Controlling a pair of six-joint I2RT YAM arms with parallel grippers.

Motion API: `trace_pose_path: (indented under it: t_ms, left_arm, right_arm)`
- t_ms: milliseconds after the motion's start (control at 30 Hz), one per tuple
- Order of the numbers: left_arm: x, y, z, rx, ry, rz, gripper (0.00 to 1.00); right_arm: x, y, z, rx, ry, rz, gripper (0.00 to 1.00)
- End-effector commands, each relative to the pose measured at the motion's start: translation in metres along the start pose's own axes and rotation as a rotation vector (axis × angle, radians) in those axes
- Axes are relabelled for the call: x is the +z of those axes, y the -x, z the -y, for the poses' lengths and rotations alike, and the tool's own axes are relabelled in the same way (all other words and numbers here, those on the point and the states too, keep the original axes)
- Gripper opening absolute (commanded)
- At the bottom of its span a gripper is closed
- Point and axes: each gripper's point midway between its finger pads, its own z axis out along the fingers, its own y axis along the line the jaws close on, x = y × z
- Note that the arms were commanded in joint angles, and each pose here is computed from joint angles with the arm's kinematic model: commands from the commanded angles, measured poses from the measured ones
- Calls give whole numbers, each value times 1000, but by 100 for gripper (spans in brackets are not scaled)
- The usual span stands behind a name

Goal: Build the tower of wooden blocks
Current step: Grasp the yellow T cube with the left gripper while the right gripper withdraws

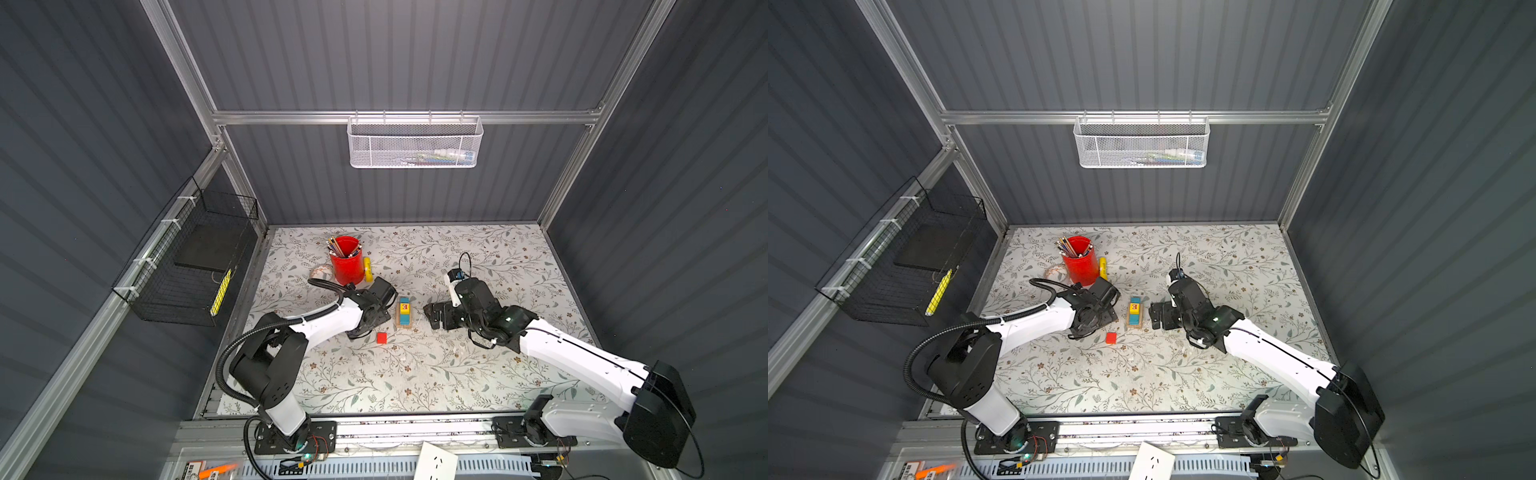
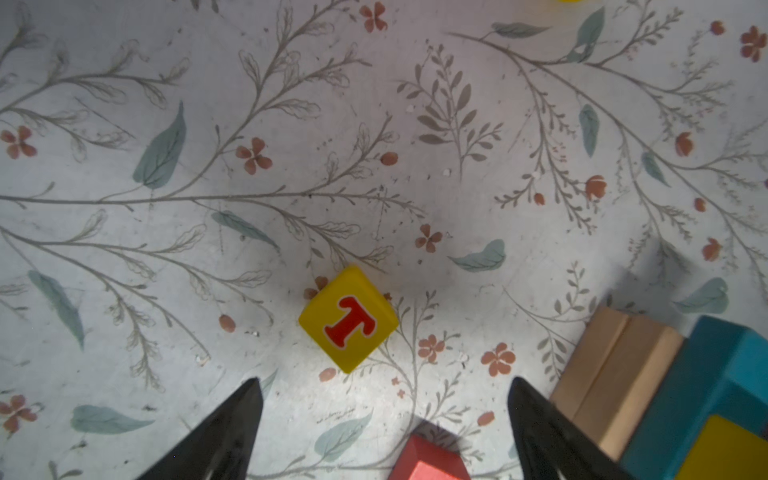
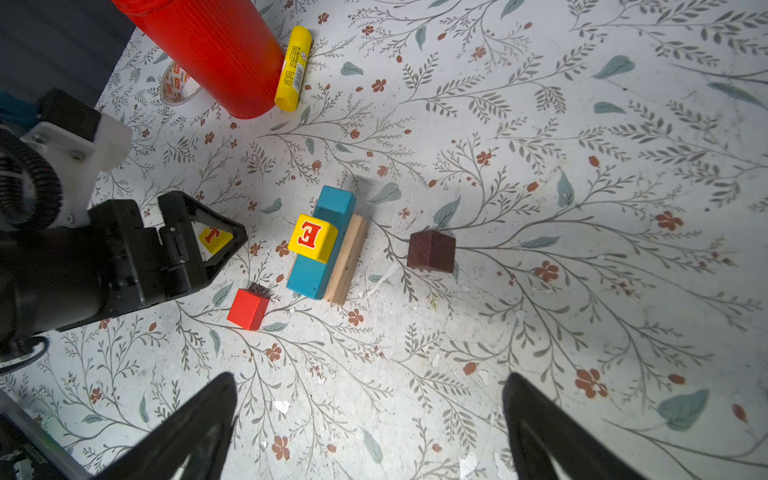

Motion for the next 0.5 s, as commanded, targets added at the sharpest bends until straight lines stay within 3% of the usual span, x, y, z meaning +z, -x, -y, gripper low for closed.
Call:
trace_pose_path:
  t_ms: [0,467]
  left_arm:
    - [6,6,3,-77,11,23,90]
    - [27,20,8,-69,42,53,66]
  right_arm:
    - [-3,0,2,-10,17,8,99]
    - [-4,1,11,3,14,12,99]
